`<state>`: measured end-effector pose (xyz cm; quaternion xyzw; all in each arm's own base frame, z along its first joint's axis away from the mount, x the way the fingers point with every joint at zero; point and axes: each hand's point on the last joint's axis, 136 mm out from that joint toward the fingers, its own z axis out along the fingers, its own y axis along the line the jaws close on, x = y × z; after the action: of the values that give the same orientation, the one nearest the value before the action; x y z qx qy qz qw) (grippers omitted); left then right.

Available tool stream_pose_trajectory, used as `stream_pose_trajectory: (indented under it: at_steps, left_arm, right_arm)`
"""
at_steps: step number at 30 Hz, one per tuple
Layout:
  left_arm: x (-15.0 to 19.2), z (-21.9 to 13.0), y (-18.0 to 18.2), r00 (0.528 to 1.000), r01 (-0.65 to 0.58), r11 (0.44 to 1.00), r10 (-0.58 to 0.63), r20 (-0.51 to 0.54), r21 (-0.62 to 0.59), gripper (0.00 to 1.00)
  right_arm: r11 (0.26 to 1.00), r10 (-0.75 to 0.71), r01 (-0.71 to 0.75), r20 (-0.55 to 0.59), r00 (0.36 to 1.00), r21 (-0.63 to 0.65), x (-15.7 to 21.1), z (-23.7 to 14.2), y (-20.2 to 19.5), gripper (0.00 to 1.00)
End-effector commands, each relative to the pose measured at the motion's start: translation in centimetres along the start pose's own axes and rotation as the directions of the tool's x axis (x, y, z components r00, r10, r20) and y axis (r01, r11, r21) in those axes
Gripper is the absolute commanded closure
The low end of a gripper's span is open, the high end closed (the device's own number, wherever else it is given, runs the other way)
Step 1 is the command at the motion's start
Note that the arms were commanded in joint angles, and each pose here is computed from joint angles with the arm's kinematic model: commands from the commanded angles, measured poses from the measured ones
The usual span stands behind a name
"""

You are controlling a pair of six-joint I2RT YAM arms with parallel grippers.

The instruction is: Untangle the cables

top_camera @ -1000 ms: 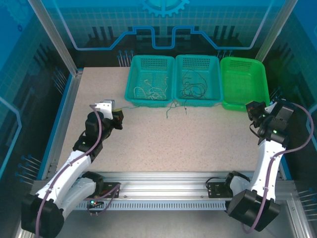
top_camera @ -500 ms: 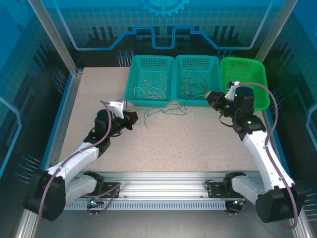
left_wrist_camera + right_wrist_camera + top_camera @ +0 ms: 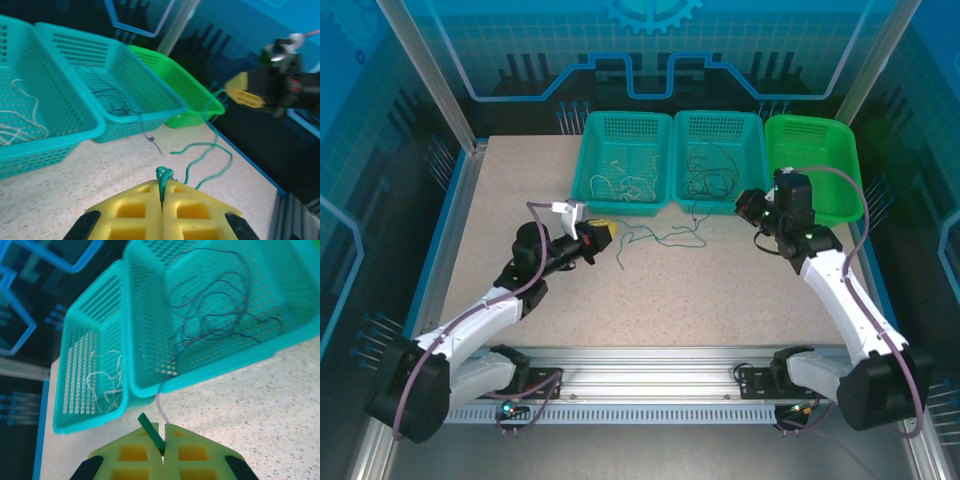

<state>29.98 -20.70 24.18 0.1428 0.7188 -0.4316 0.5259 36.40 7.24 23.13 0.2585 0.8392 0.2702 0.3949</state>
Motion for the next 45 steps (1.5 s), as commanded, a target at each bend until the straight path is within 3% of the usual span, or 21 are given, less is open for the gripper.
stream_pose_trajectory:
  at_steps: [1,6,10,18,21,25,28,32,37,39,45]
  left_arm:
    - [-1.2,-0.3,-3.6,0.996,-0.091,0.985,0.09,0.015,0.146,1.0]
    - [-1.3,-1.4,-3.0,0.992,-0.117,0.99,0.113,0.055,0.083,1.0]
    - [-1.4,-2.1,-3.5,0.988,-0.145,0.986,0.14,0.064,0.085,1.0]
    - [-2.4,-3.6,-2.6,0.98,-0.14,0.99,0.138,0.144,0.009,1.0]
    - [-2.6,-3.6,-2.6,0.98,-0.126,0.992,0.121,0.157,0.022,1.0]
    - [-2.4,-3.1,-3.1,0.982,-0.116,0.99,0.103,0.157,0.077,1.0]
    - [-1.7,-2.2,-3.3,0.989,-0.102,0.988,0.089,0.116,0.117,1.0]
    - [-0.5,-1.5,-3.3,0.993,-0.101,0.985,0.091,0.079,0.141,1.0]
    - [2.3,-0.7,-4.8,0.988,-0.142,0.965,0.151,-0.026,0.221,1.0]
    - [3.5,-0.5,-5.4,0.978,-0.18,0.955,0.2,-0.064,0.237,1.0]
    - [4.0,-2.1,-5.7,0.947,-0.293,0.935,0.313,-0.075,0.198,1.0]
  right_arm:
    - [0.976,0.215,-0.217,-0.069,0.974,-0.028,-0.1,1.4,-1.9,1.0]
    - [0.959,0.282,-0.282,-0.056,0.958,0.004,-0.6,1.3,-3.5,1.0]
    - [0.894,0.449,-0.447,-0.053,0.892,0.045,-0.6,1.2,-7.2,1.0]
    - [0.85,0.496,-0.511,0.134,0.858,0.124,-1.8,-2.7,-12.1,1.0]
    - [0.857,0.49,-0.499,0.091,0.867,0.134,-0.8,-2.8,-12.0,1.0]
    - [0.864,0.497,-0.489,-0.05,0.866,0.12,3.0,-1.2,-9.7,1.0]
    - [0.84,0.541,-0.541,-0.176,0.823,0.054,5.3,-0.1,-6.7,1.0]
    - [0.795,0.6,-0.604,-0.208,0.772,0.051,5.4,-0.1,-4.6,1.0]
    - [0.669,0.728,-0.743,-0.181,0.661,-0.022,2.9,0.1,-2.9,1.0]
    - [0.65,0.746,-0.759,-0.161,0.646,-0.037,1.6,0.2,-2.6,1.0]
    - [0.679,0.732,-0.731,0.136,0.668,-0.063,-4.6,-2.5,-6.5,1.0]
